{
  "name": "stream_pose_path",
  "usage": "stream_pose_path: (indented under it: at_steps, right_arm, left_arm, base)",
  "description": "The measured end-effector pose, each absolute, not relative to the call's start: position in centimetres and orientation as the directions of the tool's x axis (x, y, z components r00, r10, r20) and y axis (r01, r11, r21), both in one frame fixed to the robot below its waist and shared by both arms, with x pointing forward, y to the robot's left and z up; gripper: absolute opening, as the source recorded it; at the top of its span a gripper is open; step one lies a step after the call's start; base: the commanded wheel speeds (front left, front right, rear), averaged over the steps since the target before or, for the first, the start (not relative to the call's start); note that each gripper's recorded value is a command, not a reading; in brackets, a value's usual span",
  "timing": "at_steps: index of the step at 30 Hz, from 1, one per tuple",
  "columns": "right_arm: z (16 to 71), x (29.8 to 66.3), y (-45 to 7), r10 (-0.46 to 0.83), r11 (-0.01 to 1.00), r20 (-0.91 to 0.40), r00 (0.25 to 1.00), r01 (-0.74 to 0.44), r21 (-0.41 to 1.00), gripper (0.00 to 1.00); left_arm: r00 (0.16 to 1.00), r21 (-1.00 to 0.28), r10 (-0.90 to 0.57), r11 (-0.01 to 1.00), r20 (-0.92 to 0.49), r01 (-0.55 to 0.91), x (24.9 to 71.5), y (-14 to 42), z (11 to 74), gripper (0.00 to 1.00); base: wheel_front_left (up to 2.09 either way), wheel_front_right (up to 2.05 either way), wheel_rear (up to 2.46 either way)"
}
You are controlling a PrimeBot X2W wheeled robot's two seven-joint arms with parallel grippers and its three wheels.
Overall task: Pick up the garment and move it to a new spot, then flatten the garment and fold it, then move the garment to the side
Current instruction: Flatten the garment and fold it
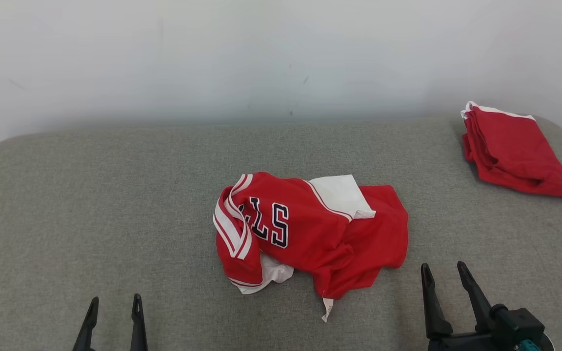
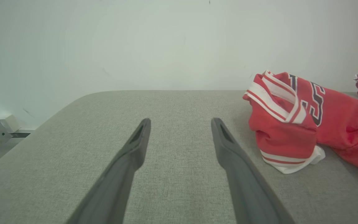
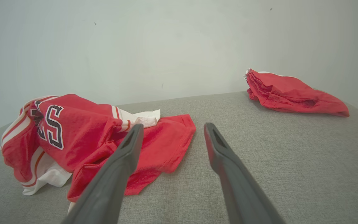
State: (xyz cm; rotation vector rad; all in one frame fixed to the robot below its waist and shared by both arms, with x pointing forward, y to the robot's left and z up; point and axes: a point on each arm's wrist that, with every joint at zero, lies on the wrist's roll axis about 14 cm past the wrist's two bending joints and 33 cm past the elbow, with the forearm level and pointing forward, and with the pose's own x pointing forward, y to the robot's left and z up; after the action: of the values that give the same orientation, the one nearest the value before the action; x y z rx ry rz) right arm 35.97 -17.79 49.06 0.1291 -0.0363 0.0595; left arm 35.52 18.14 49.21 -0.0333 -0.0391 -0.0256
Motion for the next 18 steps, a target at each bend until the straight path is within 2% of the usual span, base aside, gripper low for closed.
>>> stream_pose_path:
  at_steps: [18]
  right_arm:
    - [48.36, 35.69, -17.24, 0.075, 0.990, 0.018, 0.997, -0.077, 0.121, 1.00]
  left_arm:
    - [1.000, -0.025, -0.013, 1.000, 0.023, 0.014, 34.65, 18.08, 48.70, 1.00]
  base:
    - [0.00, 0.00, 0.00]
